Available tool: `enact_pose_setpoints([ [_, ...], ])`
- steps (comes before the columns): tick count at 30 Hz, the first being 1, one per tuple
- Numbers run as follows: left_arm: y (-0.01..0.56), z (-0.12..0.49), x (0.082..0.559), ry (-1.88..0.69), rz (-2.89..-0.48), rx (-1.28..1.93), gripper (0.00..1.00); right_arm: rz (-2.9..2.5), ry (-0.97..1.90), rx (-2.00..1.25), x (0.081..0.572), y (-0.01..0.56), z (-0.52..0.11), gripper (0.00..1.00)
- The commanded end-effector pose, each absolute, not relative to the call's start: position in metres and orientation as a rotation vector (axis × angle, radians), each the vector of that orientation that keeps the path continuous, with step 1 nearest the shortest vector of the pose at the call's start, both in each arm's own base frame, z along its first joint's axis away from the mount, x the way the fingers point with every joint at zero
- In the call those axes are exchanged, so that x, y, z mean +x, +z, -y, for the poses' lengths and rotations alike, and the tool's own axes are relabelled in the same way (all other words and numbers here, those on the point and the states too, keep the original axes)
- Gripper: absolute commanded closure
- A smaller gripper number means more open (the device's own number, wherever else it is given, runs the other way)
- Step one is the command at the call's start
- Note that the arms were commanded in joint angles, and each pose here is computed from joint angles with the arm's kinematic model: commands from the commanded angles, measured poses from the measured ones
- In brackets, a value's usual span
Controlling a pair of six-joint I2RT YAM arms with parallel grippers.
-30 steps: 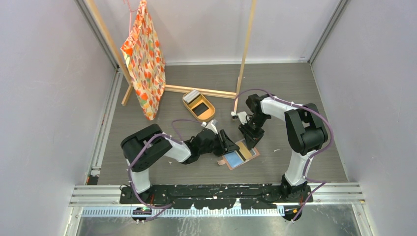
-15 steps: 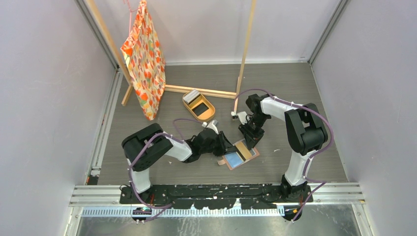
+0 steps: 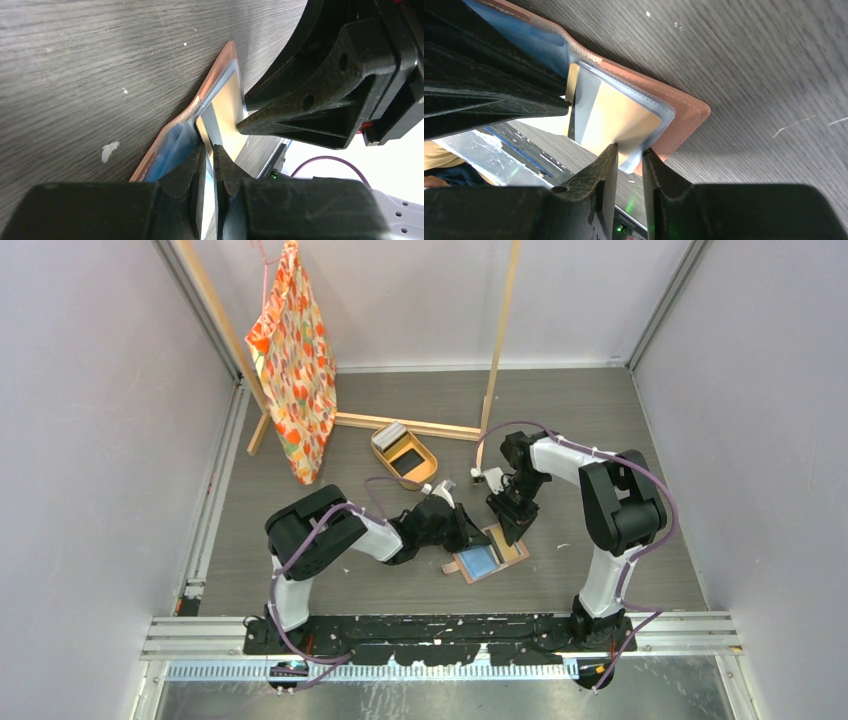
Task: Put the credit cards into the card holder
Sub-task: Insert the credit card into the card holder.
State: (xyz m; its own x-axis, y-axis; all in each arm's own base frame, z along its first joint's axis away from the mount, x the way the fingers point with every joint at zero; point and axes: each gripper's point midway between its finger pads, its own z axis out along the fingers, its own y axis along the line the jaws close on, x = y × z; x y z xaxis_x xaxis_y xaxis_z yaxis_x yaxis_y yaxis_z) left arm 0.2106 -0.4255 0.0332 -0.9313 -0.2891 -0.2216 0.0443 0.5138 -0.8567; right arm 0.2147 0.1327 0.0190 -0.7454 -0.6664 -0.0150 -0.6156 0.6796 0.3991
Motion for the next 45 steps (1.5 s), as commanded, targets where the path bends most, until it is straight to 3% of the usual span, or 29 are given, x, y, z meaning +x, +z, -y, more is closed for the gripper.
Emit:
enact_pose_setpoints([
  [1,0.041,0.439,0.213,-1.441,-2.392,-0.185,0.88,2.778,-0.646,1.079,0.222,0.031,-0.145,0.70],
  [9,0.046,0.426,0.205,-1.440,-2.373,-0.161,0.79,2.844,-0.752,1.084,0.229,0.055,-0.148,0.61],
  [17,0.056,0.408,0.200,-1.367,-2.363,-0.085,0.77,2.879,-0.750,1.130,0.231,0.066,-0.138,0.60],
  [20,0.062,0.403,0.197,-1.357,-2.357,-0.068,0.80,2.891,-0.691,1.124,0.233,0.060,-0.133,0.63],
  [24,0.063,0.405,0.187,-1.366,-2.380,-0.049,0.86,2.884,-0.580,1.087,0.235,0.047,-0.122,0.79],
  [28,0.054,0.415,0.175,-1.360,-2.419,-0.023,0.89,2.866,-0.525,1.066,0.234,0.039,-0.115,0.88],
  [45,0.029,0.442,0.177,-1.360,-2.459,-0.031,0.93,2.752,-0.564,1.043,0.218,0.024,-0.125,0.91],
])
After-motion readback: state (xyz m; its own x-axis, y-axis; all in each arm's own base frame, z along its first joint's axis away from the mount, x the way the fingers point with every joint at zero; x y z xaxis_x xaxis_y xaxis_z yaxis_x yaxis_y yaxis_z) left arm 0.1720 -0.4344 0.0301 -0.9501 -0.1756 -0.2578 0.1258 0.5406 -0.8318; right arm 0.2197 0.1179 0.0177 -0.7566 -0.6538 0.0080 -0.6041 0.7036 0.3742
